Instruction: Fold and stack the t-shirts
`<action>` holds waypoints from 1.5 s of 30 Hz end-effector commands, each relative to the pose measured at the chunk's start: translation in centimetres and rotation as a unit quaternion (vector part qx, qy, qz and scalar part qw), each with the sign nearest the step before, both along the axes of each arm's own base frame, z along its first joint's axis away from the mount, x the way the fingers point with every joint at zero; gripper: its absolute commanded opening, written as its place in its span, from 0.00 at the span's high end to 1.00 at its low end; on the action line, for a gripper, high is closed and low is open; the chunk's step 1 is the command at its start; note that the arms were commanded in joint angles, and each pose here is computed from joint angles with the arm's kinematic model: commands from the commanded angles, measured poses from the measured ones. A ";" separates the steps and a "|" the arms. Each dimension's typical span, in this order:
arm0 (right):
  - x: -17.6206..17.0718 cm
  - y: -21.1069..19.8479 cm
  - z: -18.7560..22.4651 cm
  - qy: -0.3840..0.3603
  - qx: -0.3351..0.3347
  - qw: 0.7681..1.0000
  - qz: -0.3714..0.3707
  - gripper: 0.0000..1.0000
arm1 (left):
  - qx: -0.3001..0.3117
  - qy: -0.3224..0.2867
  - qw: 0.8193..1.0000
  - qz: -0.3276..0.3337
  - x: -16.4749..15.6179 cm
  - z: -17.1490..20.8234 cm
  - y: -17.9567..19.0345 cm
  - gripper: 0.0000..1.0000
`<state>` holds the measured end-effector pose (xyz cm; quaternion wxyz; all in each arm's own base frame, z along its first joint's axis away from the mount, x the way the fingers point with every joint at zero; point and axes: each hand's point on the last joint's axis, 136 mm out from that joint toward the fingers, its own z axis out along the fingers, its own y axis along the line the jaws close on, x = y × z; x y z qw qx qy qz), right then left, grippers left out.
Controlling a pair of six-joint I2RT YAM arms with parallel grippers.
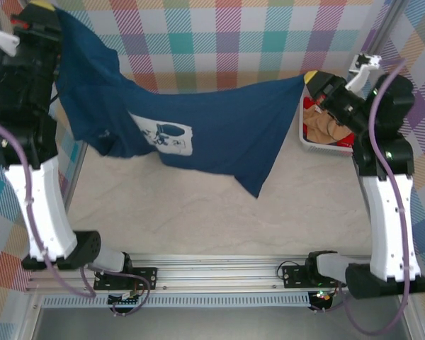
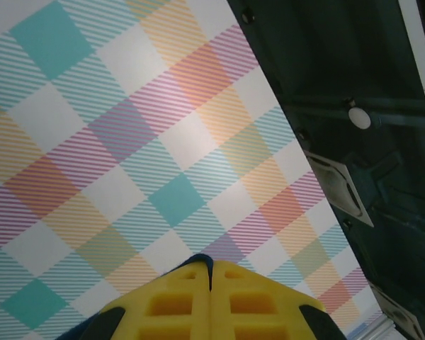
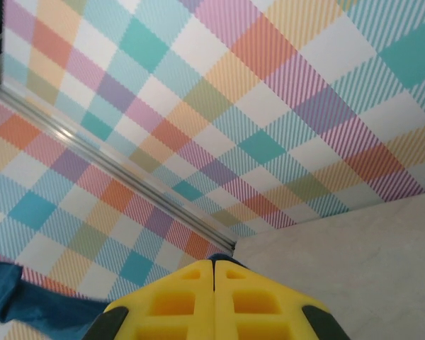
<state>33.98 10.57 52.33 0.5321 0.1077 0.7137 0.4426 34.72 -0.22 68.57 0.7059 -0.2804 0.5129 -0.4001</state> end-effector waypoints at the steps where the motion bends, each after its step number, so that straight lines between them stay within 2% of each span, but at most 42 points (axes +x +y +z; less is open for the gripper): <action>1: 5.2 1.0 -3.9 0.067 0.025 0.997 0.008 1.00 | -0.004 0.116 0.992 -0.051 10.5 -7.9 -1.4 1.00; 8: 13.5 2.3 -9.3 0.138 0.053 0.989 0.021 1.00 | -0.020 0.169 0.979 -0.115 21.0 -15.6 -1.8 1.00; 10: 15.1 2.5 -9.6 0.137 0.050 0.989 0.022 1.00 | -0.030 0.165 0.977 -0.129 22.8 -16.6 -1.6 1.00; 12: 16.4 2.5 -8.9 0.127 0.046 0.991 0.020 1.00 | -0.032 0.146 0.980 -0.130 23.4 -16.0 -1.3 1.00; 17: 17.5 1.1 -4.8 0.083 0.036 0.996 0.000 1.00 | -0.042 0.058 0.989 -0.128 20.9 -10.1 0.1 1.00; 23: 15.6 -2.8 2.0 0.009 0.051 0.997 -0.050 1.00 | -0.014 -0.049 0.990 -0.130 12.6 -1.1 -0.1 1.00; 25: 15.0 -3.5 2.8 0.003 0.057 0.997 -0.052 1.00 | -0.005 -0.047 0.989 -0.143 10.2 -0.1 -1.1 1.00; 27: 14.6 -3.4 2.6 0.013 0.060 0.997 -0.038 1.00 | 0.011 -0.018 0.988 -0.154 8.7 -0.7 -2.4 1.00; 29: 14.4 -2.7 1.1 0.037 0.056 0.998 -0.018 1.00 | 0.027 0.043 0.984 -0.171 8.3 -3.5 -4.1 1.00; 31: 14.1 -2.2 -2.3 0.080 0.053 0.995 -0.006 1.00 | 0.044 0.117 0.972 -0.200 8.1 -8.1 -6.7 1.00; 33: 13.7 -2.1 -7.0 0.129 0.055 0.990 -0.008 1.00 | 0.043 0.189 0.959 -0.209 7.3 -13.8 -8.4 1.00; 35: 12.7 -2.1 -12.9 0.187 0.057 0.981 -0.018 1.00 | 0.025 0.270 0.940 -0.206 6.2 -21.7 -9.2 1.00; 38: 9.9 -1.8 -23.4 0.298 0.057 0.953 -0.027 1.00 | -0.005 0.380 0.903 -0.202 2.4 -33.6 -10.5 1.00; 40: 7.5 -1.2 -30.2 0.370 0.043 0.928 -0.025 1.00 | -0.011 0.454 0.869 -0.197 -1.1 -41.5 -11.6 1.00; 41: 6.4 -0.9 -33.0 0.400 0.032 0.916 -0.025 1.00 | -0.008 0.472 0.859 -0.199 -2.4 -44.1 -12.2 1.00; 43: 4.0 -0.3 -38.6 0.461 0.003 0.887 -0.017 1.00 | -0.014 0.542 0.821 -0.180 -5.7 -51.7 -12.3 1.00; 45: 2.1 0.0 -42.7 0.508 -0.025 0.861 -0.015 1.00 | -0.038 0.571 0.801 -0.177 -7.9 -57.2 -12.6 1.00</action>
